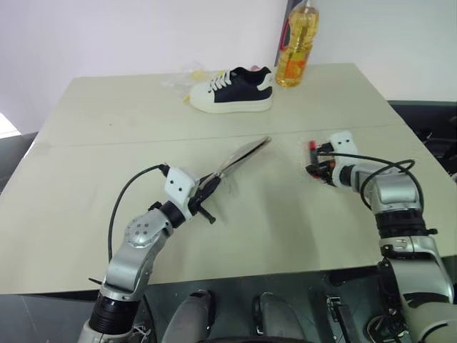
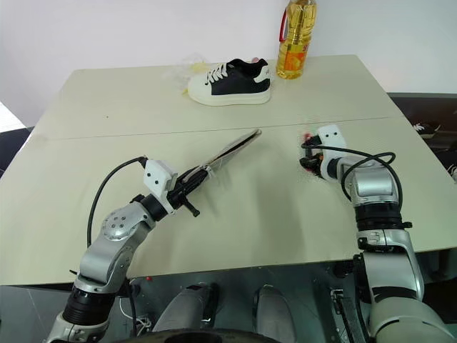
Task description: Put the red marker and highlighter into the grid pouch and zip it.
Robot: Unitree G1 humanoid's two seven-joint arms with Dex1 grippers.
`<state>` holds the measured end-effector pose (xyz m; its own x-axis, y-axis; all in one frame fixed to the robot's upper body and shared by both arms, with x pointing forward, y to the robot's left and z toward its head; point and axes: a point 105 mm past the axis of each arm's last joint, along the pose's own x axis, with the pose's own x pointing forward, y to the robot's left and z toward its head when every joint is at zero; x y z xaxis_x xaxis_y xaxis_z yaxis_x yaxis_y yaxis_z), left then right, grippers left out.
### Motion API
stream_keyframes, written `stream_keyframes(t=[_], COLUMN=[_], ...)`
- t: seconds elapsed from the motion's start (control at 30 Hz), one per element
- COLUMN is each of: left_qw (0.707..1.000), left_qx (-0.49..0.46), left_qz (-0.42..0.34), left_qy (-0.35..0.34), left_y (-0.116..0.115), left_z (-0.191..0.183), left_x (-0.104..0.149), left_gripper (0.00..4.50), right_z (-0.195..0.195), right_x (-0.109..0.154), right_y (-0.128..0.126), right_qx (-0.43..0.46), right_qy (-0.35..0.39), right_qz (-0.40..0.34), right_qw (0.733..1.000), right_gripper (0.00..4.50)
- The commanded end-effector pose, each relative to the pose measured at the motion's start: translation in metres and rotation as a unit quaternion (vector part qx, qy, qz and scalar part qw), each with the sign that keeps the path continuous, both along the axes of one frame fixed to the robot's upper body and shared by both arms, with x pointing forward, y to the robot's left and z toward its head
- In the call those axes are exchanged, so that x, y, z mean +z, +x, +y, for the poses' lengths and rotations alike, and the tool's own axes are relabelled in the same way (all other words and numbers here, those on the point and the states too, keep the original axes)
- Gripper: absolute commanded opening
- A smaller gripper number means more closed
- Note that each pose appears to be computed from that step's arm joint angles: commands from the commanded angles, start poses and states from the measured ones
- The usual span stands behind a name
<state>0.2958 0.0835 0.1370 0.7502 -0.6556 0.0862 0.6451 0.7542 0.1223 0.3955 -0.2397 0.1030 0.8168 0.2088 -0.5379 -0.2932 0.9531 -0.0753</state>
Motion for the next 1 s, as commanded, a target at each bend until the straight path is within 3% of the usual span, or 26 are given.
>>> stream_keyframes(t=[0.03, 0.23, 0.4, 0.53, 0.73, 1.0], left_qw=[1.000, 0.999, 0.998, 0.998, 0.999, 0.999], left_qx=[0.009, 0.026, 0.045, 0.044, 0.028, 0.010], left_qz=[-0.022, -0.028, -0.042, -0.042, -0.042, -0.041], left_qy=[-0.006, -0.003, -0.001, 0.002, 0.009, 0.016], left_y=[-0.002, 0.001, 0.006, 0.007, 0.007, 0.005], left_z=[0.004, 0.013, 0.028, 0.033, 0.032, 0.026], left_x=[0.010, 0.011, 0.018, 0.018, 0.018, 0.016], left_gripper=[0.00, 0.00, 0.00, 0.00, 0.00, 0.00], right_z=[0.006, 0.013, 0.013, 0.028, 0.062, 0.083], right_x=[0.006, 0.027, 0.091, 0.123, 0.128, 0.115], right_y=[0.000, -0.001, -0.002, -0.021, -0.045, -0.048], right_qx=[0.024, 0.079, 0.153, 0.257, 0.363, 0.403], right_qy=[-0.026, -0.073, -0.142, -0.183, -0.179, -0.198], right_qz=[-0.013, -0.053, -0.168, -0.241, -0.257, -0.247], right_qw=[0.999, 0.993, 0.963, 0.918, 0.878, 0.859], right_gripper=[0.37, 0.38, 0.38, 0.38, 0.38, 0.38])
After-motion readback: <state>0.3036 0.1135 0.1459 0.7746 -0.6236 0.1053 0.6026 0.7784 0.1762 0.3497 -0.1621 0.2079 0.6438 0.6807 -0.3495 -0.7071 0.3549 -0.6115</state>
